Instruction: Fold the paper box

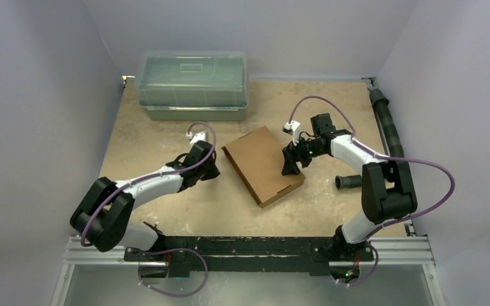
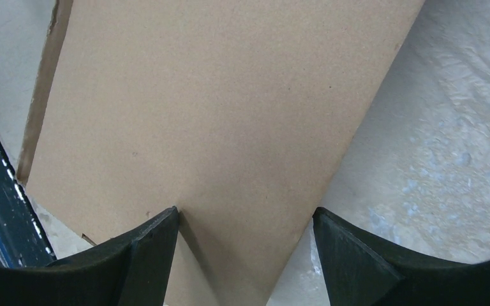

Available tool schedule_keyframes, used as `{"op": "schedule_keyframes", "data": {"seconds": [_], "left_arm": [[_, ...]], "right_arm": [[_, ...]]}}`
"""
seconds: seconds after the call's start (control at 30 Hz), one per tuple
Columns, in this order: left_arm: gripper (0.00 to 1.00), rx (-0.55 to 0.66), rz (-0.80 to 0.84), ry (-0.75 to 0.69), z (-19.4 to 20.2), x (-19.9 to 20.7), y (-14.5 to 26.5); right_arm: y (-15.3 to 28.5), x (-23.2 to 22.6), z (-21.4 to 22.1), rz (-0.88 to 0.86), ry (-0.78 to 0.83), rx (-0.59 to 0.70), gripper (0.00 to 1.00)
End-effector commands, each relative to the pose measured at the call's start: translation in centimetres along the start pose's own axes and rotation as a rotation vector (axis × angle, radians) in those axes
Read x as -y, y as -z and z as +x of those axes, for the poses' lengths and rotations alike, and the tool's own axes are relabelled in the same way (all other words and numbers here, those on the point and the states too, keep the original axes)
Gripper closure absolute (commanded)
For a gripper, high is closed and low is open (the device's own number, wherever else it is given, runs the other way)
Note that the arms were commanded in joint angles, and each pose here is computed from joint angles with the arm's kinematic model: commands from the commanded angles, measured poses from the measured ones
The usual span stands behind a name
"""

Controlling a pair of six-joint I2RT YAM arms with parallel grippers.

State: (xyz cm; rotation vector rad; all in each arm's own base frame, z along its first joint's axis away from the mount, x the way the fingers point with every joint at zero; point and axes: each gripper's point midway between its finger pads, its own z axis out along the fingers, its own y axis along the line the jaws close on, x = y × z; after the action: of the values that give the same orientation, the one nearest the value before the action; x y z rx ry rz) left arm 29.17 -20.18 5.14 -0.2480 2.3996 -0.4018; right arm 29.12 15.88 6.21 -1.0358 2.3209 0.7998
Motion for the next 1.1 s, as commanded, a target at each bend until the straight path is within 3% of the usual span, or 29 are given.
{"op": "schedule_keyframes", "data": {"seconds": [0.0, 0.07, 0.2, 0.33, 0.43, 0.5, 0.73, 0.9, 1.07], "left_arm": [[0.95, 0.006, -0.015, 0.112, 0.1, -3.1, 0.3], [1.0, -0.003, -0.028, 0.118, 0.0, -3.4, -0.1], [1.0, -0.03, 0.012, 0.09, -0.9, -1.2, -2.5], [1.0, -0.005, 0.222, 0.04, -5.1, 6.5, -4.7], [1.0, -0.028, 0.242, -0.047, -5.4, 10.2, -5.2], [1.0, -0.015, 0.18, -0.08, -5.4, 9.9, -5.1], [0.98, 0.002, -0.019, -0.051, -3.2, 2.2, -1.4], [0.82, -0.019, 0.073, -0.009, -0.5, 0.8, 2.6], [0.87, -0.105, 0.185, 0.098, 4.2, 0.0, 4.7]], "right_arm": [[-0.6, -0.9, 0.9, -0.018, 0.065, -0.04, 0.23], [-0.8, -1.1, 1.0, -0.025, 0.073, -0.047, 0.23], [-1.2, -1.9, 1.0, -0.048, 0.093, -0.058, 0.23], [-1.7, -2.9, 1.1, -0.079, 0.126, -0.078, 0.23], [-1.7, -3.3, 1.1, -0.088, 0.138, -0.079, 0.23], [-1.7, -3.0, 1.0, -0.076, 0.142, -0.078, 0.23], [-1.8, -1.8, 0.1, -0.007, 0.092, -0.054, 0.22], [-1.5, -0.6, -0.3, 0.052, 0.041, -0.032, 0.22], [-1.5, -0.2, -0.6, 0.083, 0.018, -0.015, 0.23]]}}
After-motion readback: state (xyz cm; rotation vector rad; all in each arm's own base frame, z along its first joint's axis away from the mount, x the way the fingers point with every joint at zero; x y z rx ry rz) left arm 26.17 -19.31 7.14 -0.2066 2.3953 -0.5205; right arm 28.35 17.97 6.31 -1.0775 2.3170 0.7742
